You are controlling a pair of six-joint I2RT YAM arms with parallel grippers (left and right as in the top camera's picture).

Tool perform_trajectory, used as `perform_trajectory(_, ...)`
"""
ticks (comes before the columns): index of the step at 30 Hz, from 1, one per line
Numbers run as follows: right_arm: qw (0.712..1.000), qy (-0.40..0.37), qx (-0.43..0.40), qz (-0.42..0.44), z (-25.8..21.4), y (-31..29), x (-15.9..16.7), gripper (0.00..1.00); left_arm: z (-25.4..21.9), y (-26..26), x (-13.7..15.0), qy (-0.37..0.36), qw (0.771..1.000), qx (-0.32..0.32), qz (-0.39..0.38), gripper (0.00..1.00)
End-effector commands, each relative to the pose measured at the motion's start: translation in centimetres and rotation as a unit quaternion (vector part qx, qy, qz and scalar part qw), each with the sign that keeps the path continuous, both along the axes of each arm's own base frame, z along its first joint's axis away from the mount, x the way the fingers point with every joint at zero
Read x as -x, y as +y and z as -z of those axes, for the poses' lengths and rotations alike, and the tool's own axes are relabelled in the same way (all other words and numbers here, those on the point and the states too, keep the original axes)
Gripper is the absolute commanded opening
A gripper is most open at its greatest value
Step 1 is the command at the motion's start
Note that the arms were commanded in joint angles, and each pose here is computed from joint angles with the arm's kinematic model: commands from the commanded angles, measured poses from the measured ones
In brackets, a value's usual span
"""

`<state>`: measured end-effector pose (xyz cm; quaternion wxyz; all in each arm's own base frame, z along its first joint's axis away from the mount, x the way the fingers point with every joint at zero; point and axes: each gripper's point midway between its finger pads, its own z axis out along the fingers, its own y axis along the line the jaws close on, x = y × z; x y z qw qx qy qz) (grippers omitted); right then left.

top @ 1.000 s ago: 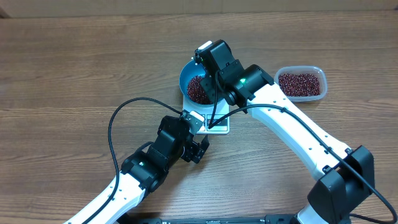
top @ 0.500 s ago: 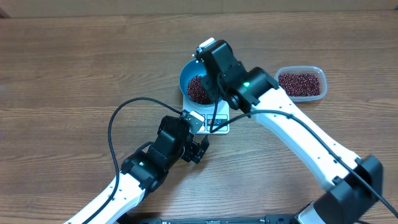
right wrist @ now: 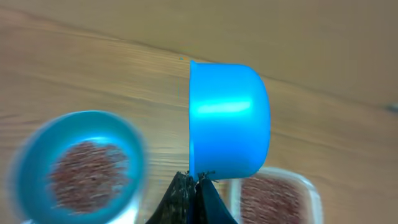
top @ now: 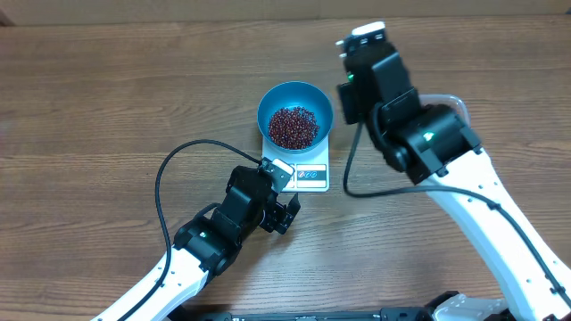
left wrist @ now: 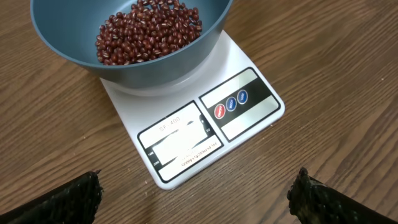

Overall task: Scoop item into bowl and weigh 150g on scale
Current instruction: 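Move the empty scoop with the right gripper back to the bean container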

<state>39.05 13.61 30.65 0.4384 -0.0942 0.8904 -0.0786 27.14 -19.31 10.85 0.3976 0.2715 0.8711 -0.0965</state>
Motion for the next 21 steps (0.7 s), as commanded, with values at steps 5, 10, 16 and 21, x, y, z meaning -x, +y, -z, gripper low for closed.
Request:
perform_trajectory(5,0.988,-0.028,0.028,0.147,-1.8,-9.5,-1.3,0.04,0.3,0.3,0.0,0.002,1.0,-0.003,-0.008,1.0)
perform_trajectory(10,0.978,0.001,0.043,0.206,0.1,-14.4,-1.8,0.04,0.3,0.3,0.0,0.002,1.0,-0.003,-0.008,1.0)
perform_trajectory(16,0.969,0.077,0.077,0.22,4.7,-16.0,-2.3,0.04,0.3,0.3,0.0,0.002,1.0,-0.003,-0.008,1.0)
perform_trajectory(21,0.961,0.137,0.103,0.215,9.0,-15.8,-3.1,0.04,0.4,0.3,0.1,0.004,1.0,-0.004,-0.008,1.0)
